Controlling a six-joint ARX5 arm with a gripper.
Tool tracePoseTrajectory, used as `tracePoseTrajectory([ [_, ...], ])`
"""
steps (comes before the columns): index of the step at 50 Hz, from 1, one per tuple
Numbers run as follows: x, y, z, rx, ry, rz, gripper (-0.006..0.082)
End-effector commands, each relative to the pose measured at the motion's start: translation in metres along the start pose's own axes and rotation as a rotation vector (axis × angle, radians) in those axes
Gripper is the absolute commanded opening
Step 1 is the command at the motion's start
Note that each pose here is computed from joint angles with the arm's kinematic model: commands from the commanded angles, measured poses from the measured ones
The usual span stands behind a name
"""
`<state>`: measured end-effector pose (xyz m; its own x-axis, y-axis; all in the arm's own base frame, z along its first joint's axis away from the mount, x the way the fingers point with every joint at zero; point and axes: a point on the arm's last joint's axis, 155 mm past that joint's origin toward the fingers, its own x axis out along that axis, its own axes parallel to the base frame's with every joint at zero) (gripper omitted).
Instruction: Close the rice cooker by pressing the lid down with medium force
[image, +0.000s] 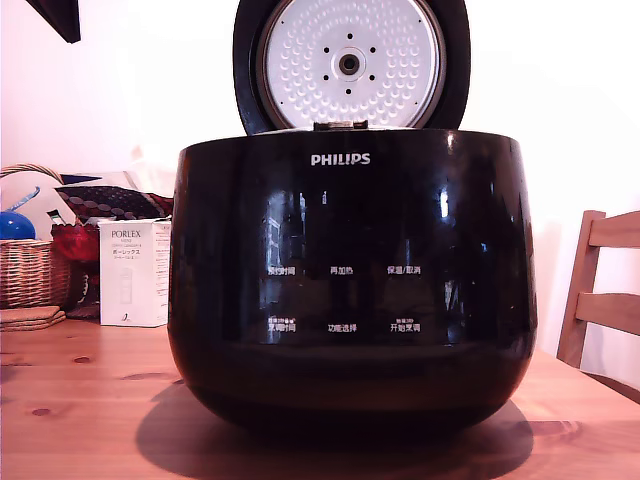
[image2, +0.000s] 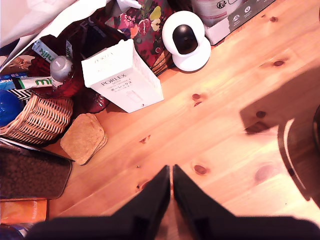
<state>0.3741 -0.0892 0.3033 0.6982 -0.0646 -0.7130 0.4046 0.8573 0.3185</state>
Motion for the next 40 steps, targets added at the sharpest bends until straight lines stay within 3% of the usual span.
tracePoseTrajectory([
  [1, -0.01, 0.024, 0.037, -0.048, -0.169, 0.056, -0.0024],
  [23, -0.034, 0.021, 0.107, 0.018, -0.474, 0.007, -0.0024],
  [40, -0.072, 0.015, 0.158, 0.191, -0.655, -0.03, -0.0024],
])
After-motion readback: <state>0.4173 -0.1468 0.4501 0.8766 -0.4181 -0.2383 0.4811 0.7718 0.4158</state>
